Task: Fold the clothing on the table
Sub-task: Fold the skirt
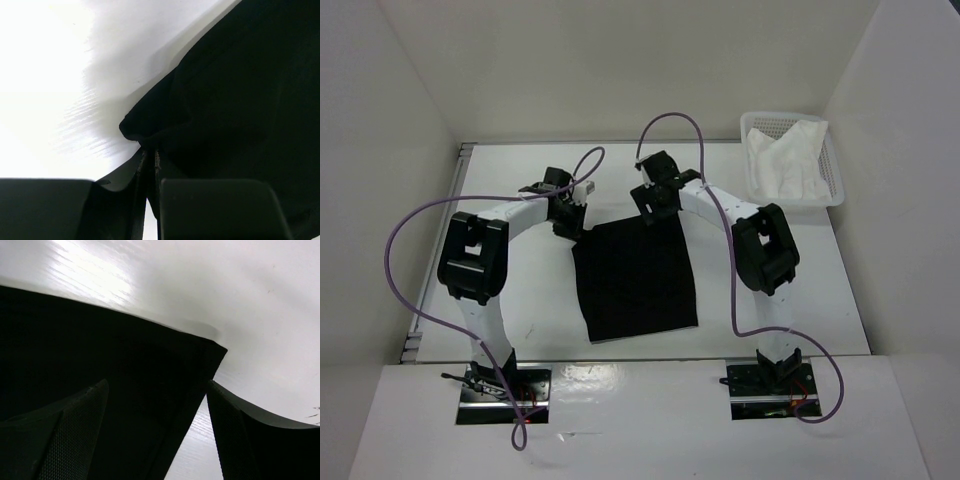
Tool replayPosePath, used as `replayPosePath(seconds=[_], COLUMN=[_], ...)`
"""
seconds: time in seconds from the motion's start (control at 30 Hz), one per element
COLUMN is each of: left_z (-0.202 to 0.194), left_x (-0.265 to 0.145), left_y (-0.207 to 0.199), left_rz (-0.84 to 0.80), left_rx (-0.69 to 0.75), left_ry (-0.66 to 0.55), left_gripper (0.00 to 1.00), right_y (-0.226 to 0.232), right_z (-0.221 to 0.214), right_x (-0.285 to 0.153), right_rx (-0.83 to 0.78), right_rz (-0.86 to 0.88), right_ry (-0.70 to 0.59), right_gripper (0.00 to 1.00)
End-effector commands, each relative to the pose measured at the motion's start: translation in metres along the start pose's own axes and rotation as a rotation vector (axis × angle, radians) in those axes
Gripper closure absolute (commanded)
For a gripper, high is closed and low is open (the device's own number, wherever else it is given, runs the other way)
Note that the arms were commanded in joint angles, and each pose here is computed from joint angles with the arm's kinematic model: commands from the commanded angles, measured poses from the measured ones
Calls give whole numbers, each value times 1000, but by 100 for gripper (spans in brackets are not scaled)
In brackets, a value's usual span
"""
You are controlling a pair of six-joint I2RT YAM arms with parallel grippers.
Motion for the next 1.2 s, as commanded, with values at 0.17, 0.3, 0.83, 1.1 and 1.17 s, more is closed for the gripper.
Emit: replayPosePath(seconds=[0.17, 0.3, 0.83, 1.1, 1.17], left_z=[5, 4, -1, -2, -2], left_x=[-7, -6, -3, -2, -2], left_y=[-6, -12, -23, -27, -27], left_rz=[11, 4, 8, 4, 4], left_rx=[47, 62, 121, 129, 129], left_ry=[-47, -41, -25, -22, -22], left_gripper=[87, 87, 85, 84, 84], right_y=[-44, -49, -41, -46, -47], right_z=[-18, -26, -24, -28, -26], right_x=[-4, -4, 11, 20, 23], right_rx=[85, 75, 72, 87, 87], right_rz=[-127, -153, -68, -58, -58], right_ry=[-32, -27, -37, -37, -37], right_gripper=[19, 22, 29, 29, 30])
Point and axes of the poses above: each gripper's point midway between its finger pads, its own x axis out along the fingers, its own y axis along the line the jaws close on, z = x × y, the point moved 9 cm from there along -x, back along the fingers, and after that the axes turned 11 degrees about -x, right-handed, at the moved point
